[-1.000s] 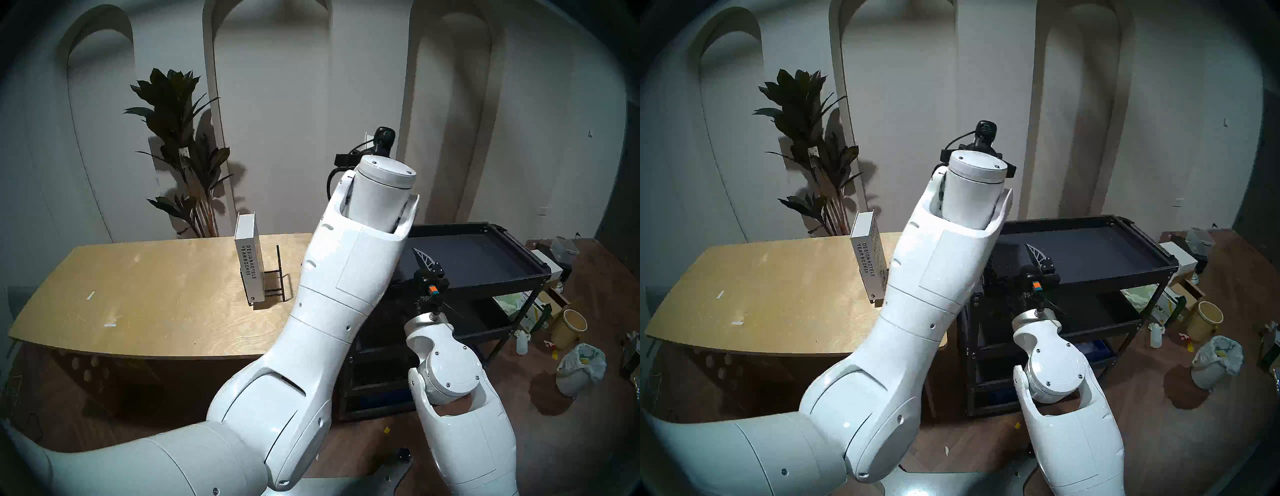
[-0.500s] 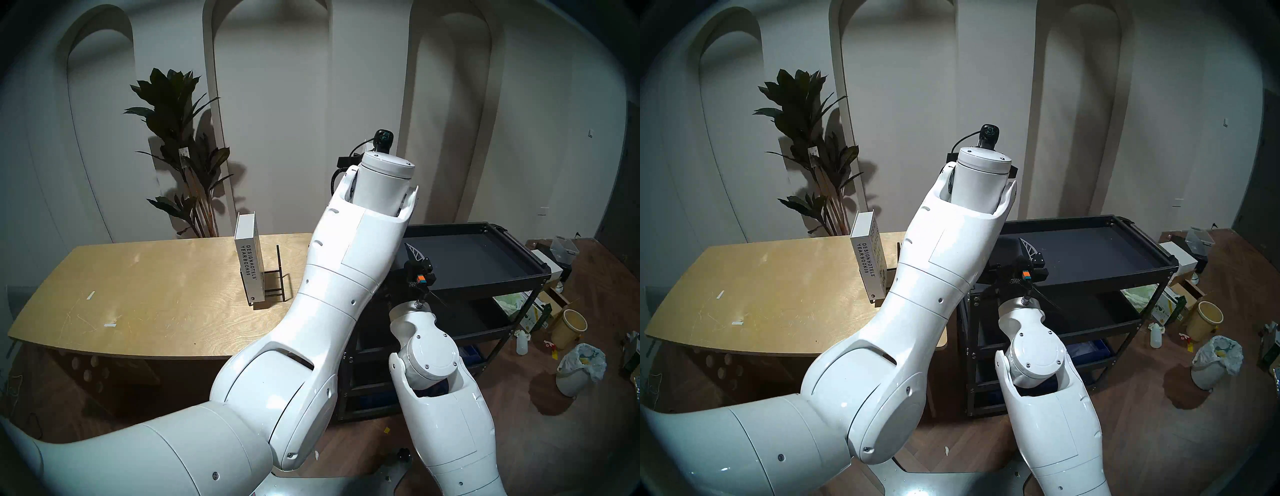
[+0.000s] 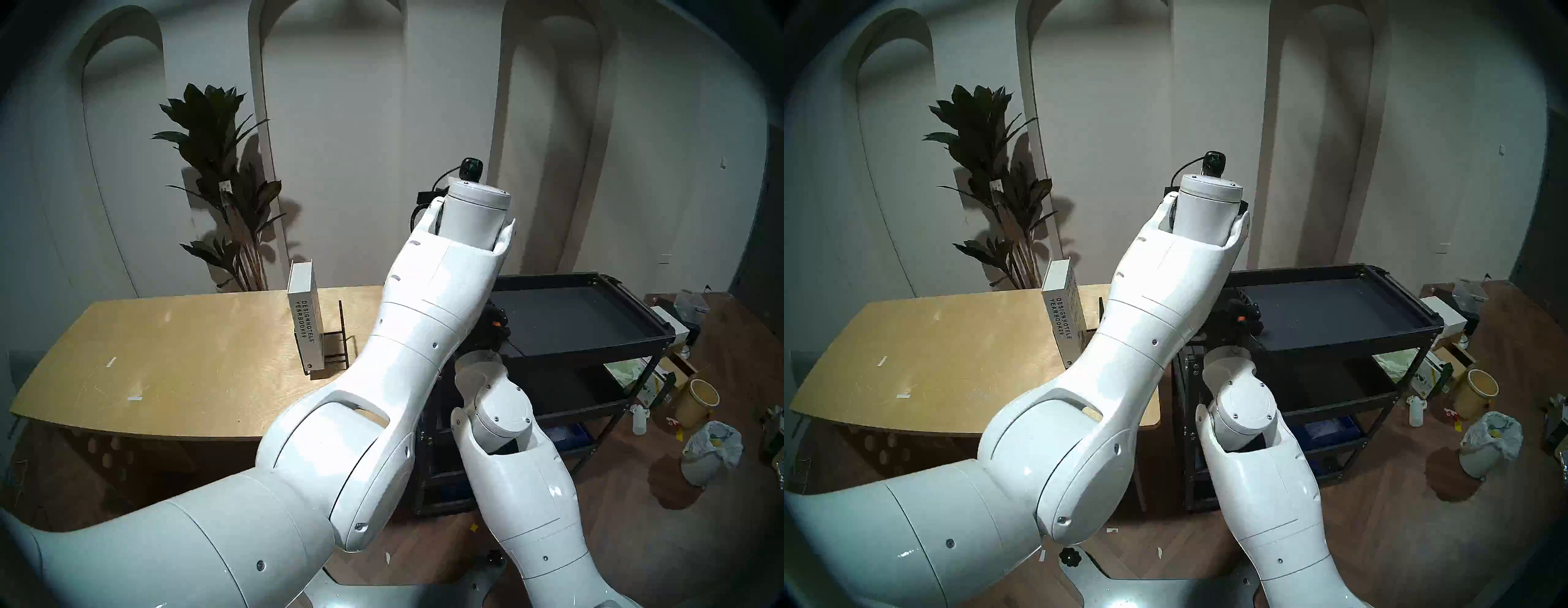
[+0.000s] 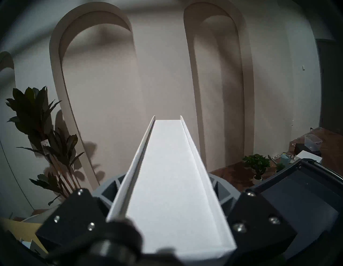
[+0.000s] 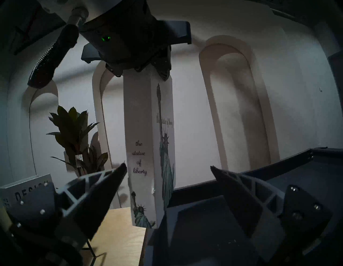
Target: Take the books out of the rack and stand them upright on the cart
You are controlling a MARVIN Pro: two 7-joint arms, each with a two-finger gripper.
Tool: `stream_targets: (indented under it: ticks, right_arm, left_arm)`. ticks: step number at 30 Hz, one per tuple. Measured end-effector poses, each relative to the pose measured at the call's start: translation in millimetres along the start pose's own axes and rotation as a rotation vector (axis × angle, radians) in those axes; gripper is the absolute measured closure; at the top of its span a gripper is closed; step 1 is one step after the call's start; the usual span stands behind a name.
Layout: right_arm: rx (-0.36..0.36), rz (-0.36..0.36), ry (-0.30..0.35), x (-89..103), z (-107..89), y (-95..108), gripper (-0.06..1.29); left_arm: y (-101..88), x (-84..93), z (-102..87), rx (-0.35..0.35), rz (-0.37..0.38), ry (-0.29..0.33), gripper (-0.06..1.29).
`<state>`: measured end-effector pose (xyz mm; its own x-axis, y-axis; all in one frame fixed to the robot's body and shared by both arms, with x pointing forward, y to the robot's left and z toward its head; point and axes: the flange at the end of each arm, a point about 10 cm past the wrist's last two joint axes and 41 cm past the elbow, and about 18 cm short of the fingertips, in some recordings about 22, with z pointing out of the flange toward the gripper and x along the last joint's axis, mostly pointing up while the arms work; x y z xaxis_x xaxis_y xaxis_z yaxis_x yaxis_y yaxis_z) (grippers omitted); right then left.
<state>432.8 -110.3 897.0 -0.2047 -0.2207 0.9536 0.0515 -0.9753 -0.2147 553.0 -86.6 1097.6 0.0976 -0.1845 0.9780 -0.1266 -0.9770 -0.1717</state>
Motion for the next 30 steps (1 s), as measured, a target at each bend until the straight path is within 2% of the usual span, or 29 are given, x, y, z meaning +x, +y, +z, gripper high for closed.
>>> stream_targets:
  ticks: [6,15,22,30]
  right_arm:
    - [-0.015,0.029,-0.007,-4.5,13.5,-12,0.0]
    - [-0.044,0.062,0.033,0.8,37.1,-24,0.0]
    - [-0.063,0.075,0.075,1.1,50.4,-28,0.0]
    - [-0.082,0.082,0.136,-0.5,64.8,-32,0.0]
  left_arm:
    - [4.8,4.1,0.1,0.008,-0.009,0.013,0.66]
    - [7.3,7.7,0.7,0.028,-0.029,0.013,0.66]
    - [10.9,0.1,3.5,0.049,-0.022,-0.013,0.66]
    - [23.9,-10.4,1.9,0.059,0.015,-0.031,0.66]
